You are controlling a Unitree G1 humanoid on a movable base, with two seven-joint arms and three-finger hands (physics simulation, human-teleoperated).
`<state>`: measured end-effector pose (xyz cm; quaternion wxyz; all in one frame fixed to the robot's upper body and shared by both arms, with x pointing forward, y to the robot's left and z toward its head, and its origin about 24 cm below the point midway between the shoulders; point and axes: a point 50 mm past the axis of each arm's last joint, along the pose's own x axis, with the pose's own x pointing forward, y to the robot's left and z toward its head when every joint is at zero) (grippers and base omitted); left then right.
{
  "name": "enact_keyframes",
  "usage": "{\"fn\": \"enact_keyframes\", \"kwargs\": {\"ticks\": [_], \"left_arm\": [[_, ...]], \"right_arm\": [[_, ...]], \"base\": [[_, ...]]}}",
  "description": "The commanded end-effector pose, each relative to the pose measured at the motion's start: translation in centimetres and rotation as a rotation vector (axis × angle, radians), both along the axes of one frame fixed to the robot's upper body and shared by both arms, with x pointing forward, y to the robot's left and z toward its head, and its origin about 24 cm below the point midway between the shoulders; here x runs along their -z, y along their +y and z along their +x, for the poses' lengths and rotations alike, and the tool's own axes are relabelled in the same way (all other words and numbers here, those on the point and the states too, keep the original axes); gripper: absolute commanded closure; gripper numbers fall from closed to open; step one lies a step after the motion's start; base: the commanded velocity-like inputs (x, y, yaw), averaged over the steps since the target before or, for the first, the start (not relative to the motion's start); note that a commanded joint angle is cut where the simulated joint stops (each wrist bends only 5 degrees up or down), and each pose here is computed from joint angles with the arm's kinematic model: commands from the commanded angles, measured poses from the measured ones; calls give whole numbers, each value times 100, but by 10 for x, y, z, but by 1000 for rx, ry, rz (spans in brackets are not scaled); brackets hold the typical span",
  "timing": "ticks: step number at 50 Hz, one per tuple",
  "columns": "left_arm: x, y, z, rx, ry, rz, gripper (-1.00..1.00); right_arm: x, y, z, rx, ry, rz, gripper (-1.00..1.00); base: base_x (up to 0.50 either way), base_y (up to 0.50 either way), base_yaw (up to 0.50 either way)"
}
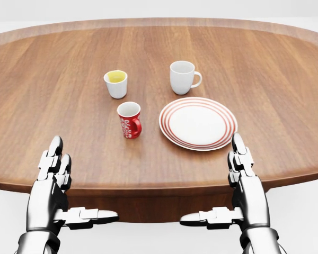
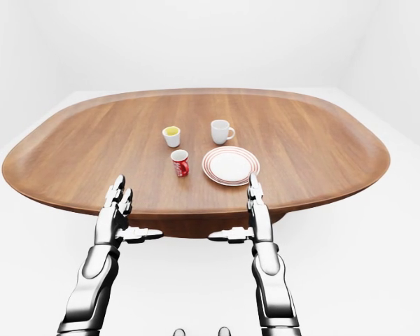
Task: Pick up the red mug and put it on the plate
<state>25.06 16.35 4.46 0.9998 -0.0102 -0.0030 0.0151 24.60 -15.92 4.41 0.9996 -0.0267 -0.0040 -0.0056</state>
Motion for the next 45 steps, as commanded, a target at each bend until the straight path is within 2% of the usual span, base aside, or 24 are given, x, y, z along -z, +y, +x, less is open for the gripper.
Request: {"fn": "enact_keyframes", "kwargs": {"ticks": [1,15,16,17,18,20,22,23,25,35,36,37,43,44,45], "left_arm": [[0,0,0,-1,1,-3,-100],[2,-1,3,-1,0,-2,-100],[-1,-5,3,13,-26,25,-100],[-5,-6,3,37,-43,-47,-100],[-5,-5,5,49,-32,-79,-100],[-4,-3,11,41,-18,-49,-100],[-7,3,21,21,13,-77,-100],[-8,3,22,21,14,-78,-100],[-17,6,29,-2,-9,-7,-100],[-63,10,54,-25,-165,62,-100],[-84,11,63,-17,-233,71,-100],[-92,12,68,-9,-255,64,-100],[-100,15,84,-36,-248,95,-100],[-147,26,101,-95,-361,147,-100],[-150,26,102,-98,-367,151,-100]], "right_arm": [[0,0,0,-2,2,-1,-100],[1,-3,2,19,10,4,-100],[1,-6,4,37,21,7,-100],[0,-8,5,40,23,9,-100],[-1,-9,5,45,21,9,-100],[-6,-11,8,63,21,-12,-100],[-27,-13,12,62,-63,-19,-100],[-28,-13,12,61,-66,-19,-100],[-49,-13,14,59,-155,-26,-100],[-88,-13,25,35,-307,-71,-100],[-105,-18,29,26,-370,-73,-100],[-114,-19,30,21,-402,-88,-100],[-134,-20,33,5,-476,-128,-100],[-169,-22,47,-31,-572,-209,-100],[-172,-22,48,-34,-577,-217,-100]], "base": [[0,18,0],[0,15,0],[0,0,0],[0,0,0],[0,0,0],[0,0,0],[0,0,0],[0,0,0],[0,0,0],[0,0,0],[0,0,0],[0,0,0],[0,0,0],[0,0,0],[16,0,0]]}}
